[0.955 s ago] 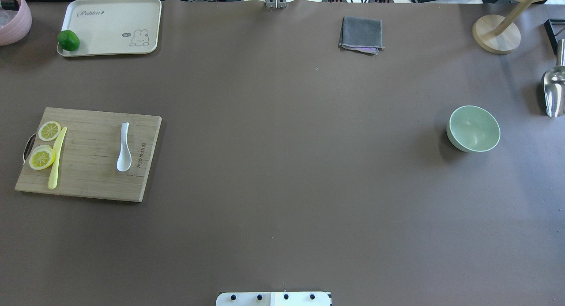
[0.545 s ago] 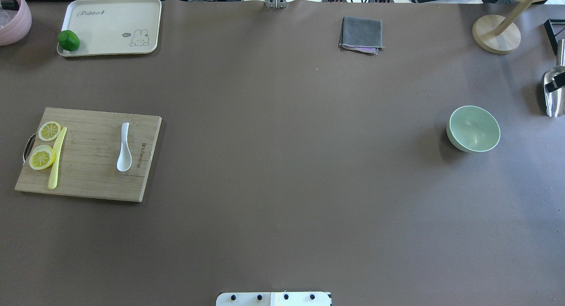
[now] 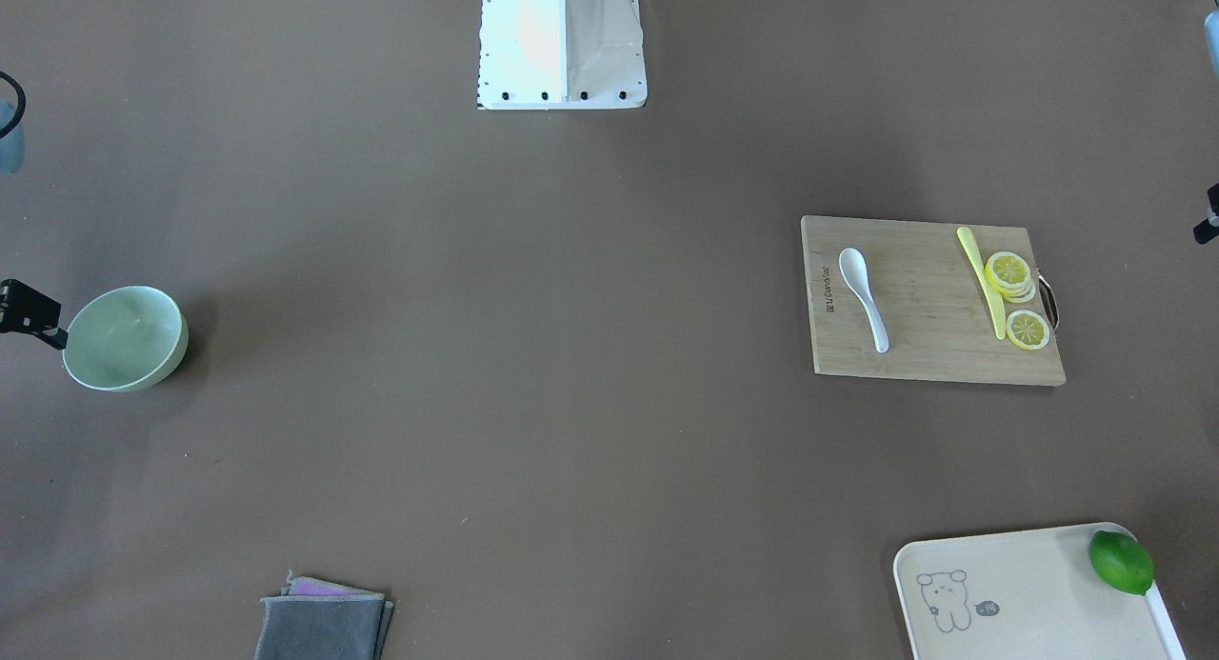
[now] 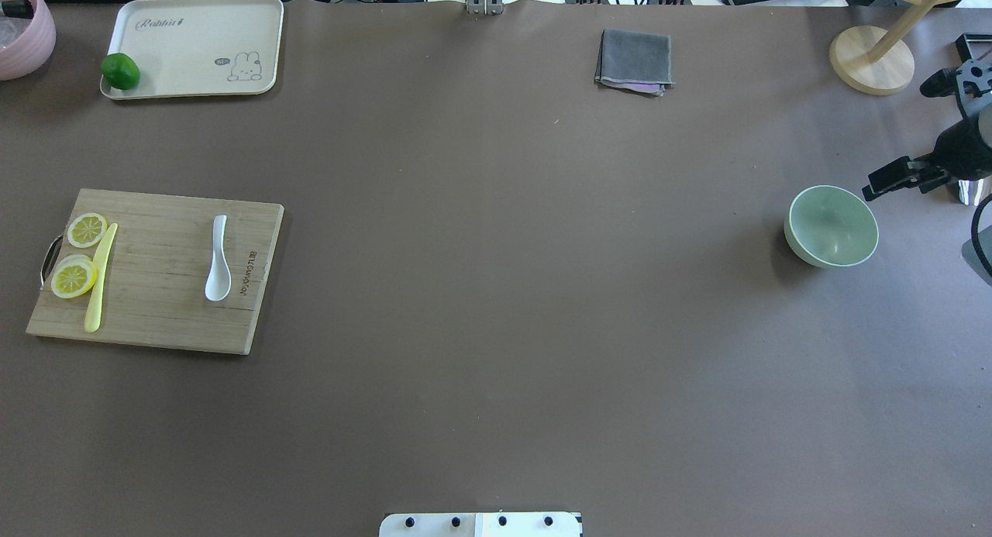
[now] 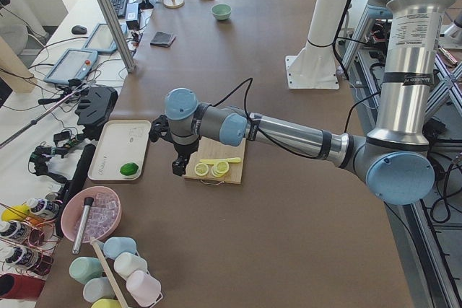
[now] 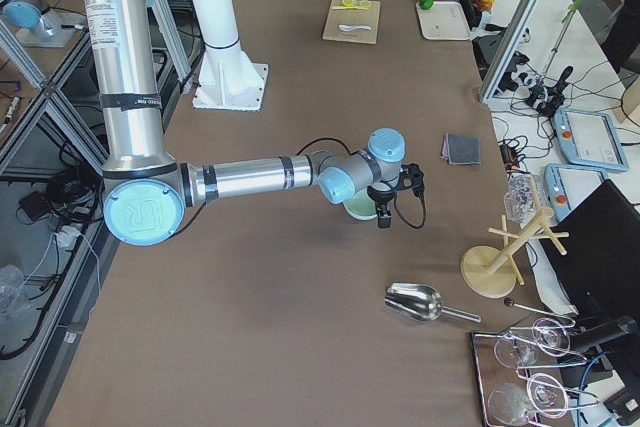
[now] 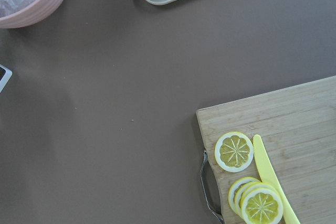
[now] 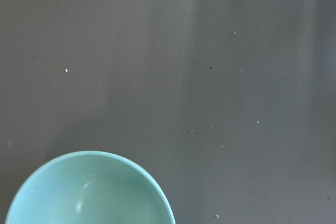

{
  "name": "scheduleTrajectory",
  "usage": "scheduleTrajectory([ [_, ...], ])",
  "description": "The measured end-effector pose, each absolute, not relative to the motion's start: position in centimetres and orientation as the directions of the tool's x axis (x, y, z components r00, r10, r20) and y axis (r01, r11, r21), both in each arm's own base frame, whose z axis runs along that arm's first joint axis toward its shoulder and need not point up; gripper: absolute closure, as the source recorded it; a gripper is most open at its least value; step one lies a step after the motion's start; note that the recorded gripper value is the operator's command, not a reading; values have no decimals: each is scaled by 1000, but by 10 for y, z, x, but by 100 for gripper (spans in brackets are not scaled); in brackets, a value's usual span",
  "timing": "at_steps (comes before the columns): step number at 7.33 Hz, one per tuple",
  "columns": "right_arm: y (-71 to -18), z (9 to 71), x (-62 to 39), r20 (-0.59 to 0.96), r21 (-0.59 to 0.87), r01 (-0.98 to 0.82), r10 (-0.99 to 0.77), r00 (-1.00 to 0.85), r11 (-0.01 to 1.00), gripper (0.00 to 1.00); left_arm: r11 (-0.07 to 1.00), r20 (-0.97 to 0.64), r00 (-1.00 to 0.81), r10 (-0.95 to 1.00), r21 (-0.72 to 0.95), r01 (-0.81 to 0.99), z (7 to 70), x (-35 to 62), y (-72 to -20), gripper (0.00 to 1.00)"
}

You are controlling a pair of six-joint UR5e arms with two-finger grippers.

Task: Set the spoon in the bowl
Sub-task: 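Reach the right gripper down to the rim of the pale green bowl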

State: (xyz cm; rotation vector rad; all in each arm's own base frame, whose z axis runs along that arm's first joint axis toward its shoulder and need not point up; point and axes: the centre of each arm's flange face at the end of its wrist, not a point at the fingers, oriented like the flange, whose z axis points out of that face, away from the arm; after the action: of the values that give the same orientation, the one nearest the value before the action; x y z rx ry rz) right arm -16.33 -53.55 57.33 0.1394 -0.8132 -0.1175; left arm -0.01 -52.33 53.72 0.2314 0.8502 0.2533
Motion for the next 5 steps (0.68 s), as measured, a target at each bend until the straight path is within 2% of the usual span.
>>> scheduleTrajectory([
  [1, -533, 582, -173, 713, 160, 64, -161, 682, 985, 17, 952, -733, 615, 290, 283, -112, 535, 2, -522, 3],
  [2, -530, 591, -181, 713, 152, 78, -164, 682, 985, 46, 957, -746, 606, 276, 273, -100, 532, 2, -521, 3],
  [3, -529, 598, -187, 713, 149, 88, -168, 680, 985, 99, 959, -751, 603, 269, 268, -94, 530, 2, -521, 3],
  [5, -526, 602, -192, 720, 141, 100, -172, 673, 985, 100, 962, -754, 604, 259, 258, -90, 532, 2, -520, 2],
])
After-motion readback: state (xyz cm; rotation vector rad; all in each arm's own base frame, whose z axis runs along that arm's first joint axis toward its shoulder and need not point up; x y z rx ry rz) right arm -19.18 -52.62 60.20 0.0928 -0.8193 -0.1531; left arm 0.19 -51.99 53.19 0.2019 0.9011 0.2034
